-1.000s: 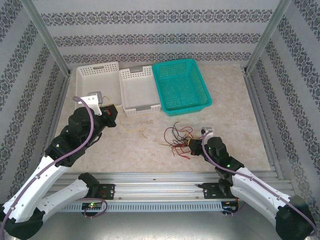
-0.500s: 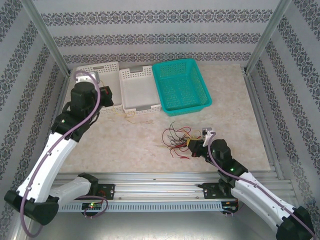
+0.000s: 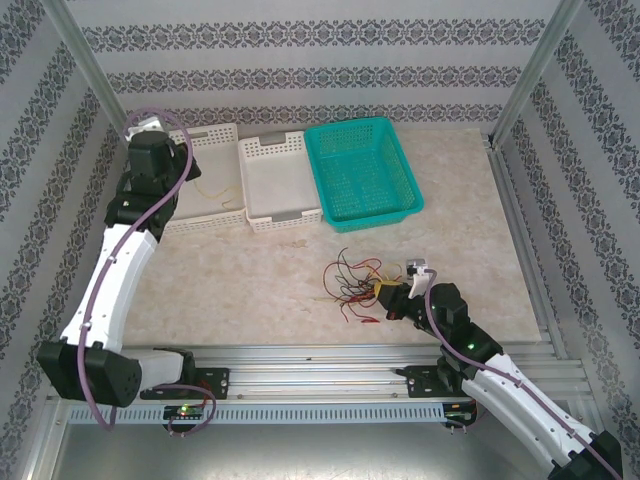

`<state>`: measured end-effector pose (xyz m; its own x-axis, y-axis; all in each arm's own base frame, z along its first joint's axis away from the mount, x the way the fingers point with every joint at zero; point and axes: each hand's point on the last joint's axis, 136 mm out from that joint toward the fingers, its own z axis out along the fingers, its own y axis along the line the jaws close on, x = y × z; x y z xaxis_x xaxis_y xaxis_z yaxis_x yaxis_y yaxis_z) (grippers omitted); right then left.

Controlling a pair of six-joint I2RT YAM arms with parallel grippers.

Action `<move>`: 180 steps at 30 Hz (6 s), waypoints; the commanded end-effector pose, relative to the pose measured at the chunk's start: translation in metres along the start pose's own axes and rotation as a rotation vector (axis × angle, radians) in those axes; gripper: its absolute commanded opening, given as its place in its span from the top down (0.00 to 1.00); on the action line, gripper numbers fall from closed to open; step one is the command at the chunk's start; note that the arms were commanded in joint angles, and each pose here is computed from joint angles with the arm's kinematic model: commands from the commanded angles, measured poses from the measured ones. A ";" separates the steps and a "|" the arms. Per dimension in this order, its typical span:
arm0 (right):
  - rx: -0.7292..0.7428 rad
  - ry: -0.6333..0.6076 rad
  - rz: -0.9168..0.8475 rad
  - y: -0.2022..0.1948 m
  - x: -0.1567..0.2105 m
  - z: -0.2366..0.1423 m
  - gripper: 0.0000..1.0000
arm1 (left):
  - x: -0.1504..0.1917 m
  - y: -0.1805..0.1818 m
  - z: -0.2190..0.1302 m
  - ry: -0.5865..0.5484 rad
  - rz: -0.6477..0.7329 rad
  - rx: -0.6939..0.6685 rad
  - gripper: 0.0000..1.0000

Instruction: Untangle the cables

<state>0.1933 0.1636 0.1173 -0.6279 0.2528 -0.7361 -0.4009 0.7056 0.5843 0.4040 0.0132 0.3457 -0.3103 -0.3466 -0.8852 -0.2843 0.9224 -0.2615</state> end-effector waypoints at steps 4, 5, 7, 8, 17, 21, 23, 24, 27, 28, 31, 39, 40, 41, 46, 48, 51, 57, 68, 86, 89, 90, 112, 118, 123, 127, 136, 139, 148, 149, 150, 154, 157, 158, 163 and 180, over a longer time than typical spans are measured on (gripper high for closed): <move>-0.035 0.015 -0.014 0.006 0.002 -0.001 1.00 | -0.024 0.019 0.035 -0.090 0.067 -0.114 1.00; -0.042 0.020 -0.014 0.008 0.002 -0.001 1.00 | -0.022 0.023 0.043 -0.085 0.072 -0.132 1.00; -0.052 0.027 -0.016 0.012 0.002 -0.003 1.00 | -0.013 0.029 0.060 -0.062 0.088 -0.162 1.00; -0.057 0.030 -0.018 0.014 0.002 -0.003 1.00 | -0.007 0.032 0.070 -0.046 0.098 -0.177 1.00; -0.100 0.054 -0.050 0.031 0.000 -0.008 1.00 | 0.054 0.049 0.148 0.141 0.141 -0.267 1.00; -0.116 0.065 -0.056 0.036 0.002 -0.008 1.00 | 0.078 0.047 0.170 0.223 0.133 -0.259 0.98; -0.116 0.062 -0.059 0.037 0.001 -0.008 1.00 | 0.090 0.045 0.176 0.266 0.136 -0.244 0.82; -0.118 0.061 -0.060 0.038 0.001 -0.008 1.00 | 0.094 0.044 0.178 0.283 0.137 -0.236 0.77; -0.123 0.050 -0.064 0.041 -0.003 -0.008 1.00 | 0.098 0.040 0.175 0.303 0.127 -0.208 0.60; -0.126 0.046 -0.064 0.042 -0.004 -0.008 1.00 | 0.098 0.038 0.173 0.306 0.121 -0.197 0.53; -0.131 0.041 -0.060 0.044 -0.008 -0.005 1.00 | 0.089 0.027 0.161 0.307 0.099 -0.141 0.42; -0.136 0.023 -0.056 0.051 -0.020 0.001 1.00 | 0.071 -0.002 0.108 0.331 -0.016 0.017 0.21; -0.140 0.022 -0.057 0.053 -0.022 0.001 1.00 | 0.070 -0.007 0.098 0.331 -0.040 0.048 0.21; -0.145 0.020 -0.060 0.055 -0.024 0.002 1.00 | 0.070 -0.013 0.089 0.335 -0.062 0.080 0.21; -0.203 0.021 -0.063 0.071 -0.034 0.005 1.00 | 0.094 -0.050 0.036 0.452 -0.185 0.265 0.21; -0.232 0.031 -0.066 0.079 -0.037 0.006 1.00 | 0.108 -0.064 0.014 0.476 -0.213 0.339 0.22; -0.270 0.036 -0.069 0.088 -0.042 0.007 1.00 | 0.132 -0.083 -0.019 0.497 -0.211 0.418 0.22; -0.361 0.080 -0.080 0.110 -0.050 0.011 1.00 | 0.189 -0.122 -0.072 0.613 -0.202 0.583 0.22; -0.419 0.167 -0.105 0.119 -0.037 0.019 1.00 | 0.226 -0.151 -0.128 0.706 -0.270 0.824 0.22; -0.335 0.349 -0.183 0.111 -0.015 0.039 1.00 | 0.268 -0.157 -0.161 0.846 0.032 0.925 0.21; -0.343 0.367 -0.186 0.113 -0.011 0.040 1.00 | 0.272 -0.157 -0.160 0.864 0.060 0.927 0.21; -0.345 0.375 -0.186 0.113 -0.009 0.040 1.00 | 0.273 -0.158 -0.160 0.871 0.067 0.934 0.21; -0.405 0.468 -0.175 0.129 0.004 0.046 1.00 | 0.307 -0.177 -0.179 0.978 0.181 1.046 0.30; -0.411 0.477 -0.176 0.129 0.008 0.045 1.00 | 0.301 -0.177 -0.178 0.950 0.200 1.032 0.46; -0.422 0.489 -0.174 0.131 0.012 0.044 1.00 | 0.298 -0.178 -0.175 0.935 0.196 1.024 0.64; -0.422 0.485 -0.178 0.132 0.011 0.044 1.00 | 0.298 -0.179 -0.176 0.937 0.192 1.029 0.76; -0.397 0.481 -0.180 0.127 0.013 0.044 1.00 | 0.295 -0.172 -0.170 0.904 0.222 0.975 1.00; -0.357 0.463 -0.180 0.118 0.013 0.044 1.00 | 0.284 -0.164 -0.161 0.840 0.240 0.903 1.00; -0.221 0.391 -0.152 0.085 0.012 0.041 1.00 | 0.230 -0.132 -0.139 0.599 0.246 0.664 1.00; -0.209 0.385 -0.145 0.081 0.011 0.040 1.00 | 0.225 -0.127 -0.137 0.581 0.245 0.638 1.00; -0.196 0.379 -0.140 0.078 0.011 0.040 1.00 | 0.220 -0.123 -0.136 0.564 0.244 0.616 1.00; -0.105 0.335 -0.106 0.056 0.004 0.036 1.00 | 0.199 -0.106 -0.133 0.498 0.263 0.539 1.00; -0.014 0.296 -0.063 0.033 -0.003 0.033 1.00 | 0.184 -0.094 -0.132 0.461 0.286 0.487 1.00; 0.023 0.284 -0.038 0.024 -0.005 0.032 1.00 | 0.179 -0.089 -0.132 0.451 0.292 0.470 1.00; 0.084 0.251 0.064 -0.002 -0.009 0.028 1.00 | 0.159 -0.069 -0.129 0.423 0.303 0.398 1.00; 0.158 0.191 0.170 -0.029 -0.022 0.018 1.00 | 0.123 -0.020 -0.127 0.379 0.296 0.256 1.00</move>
<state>0.2287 0.1530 0.1093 -0.8019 0.2278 -0.5523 -0.2053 0.7631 0.6128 0.2630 -0.0751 0.2850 -0.6653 -0.0751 -0.7428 0.0726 0.9837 -0.1645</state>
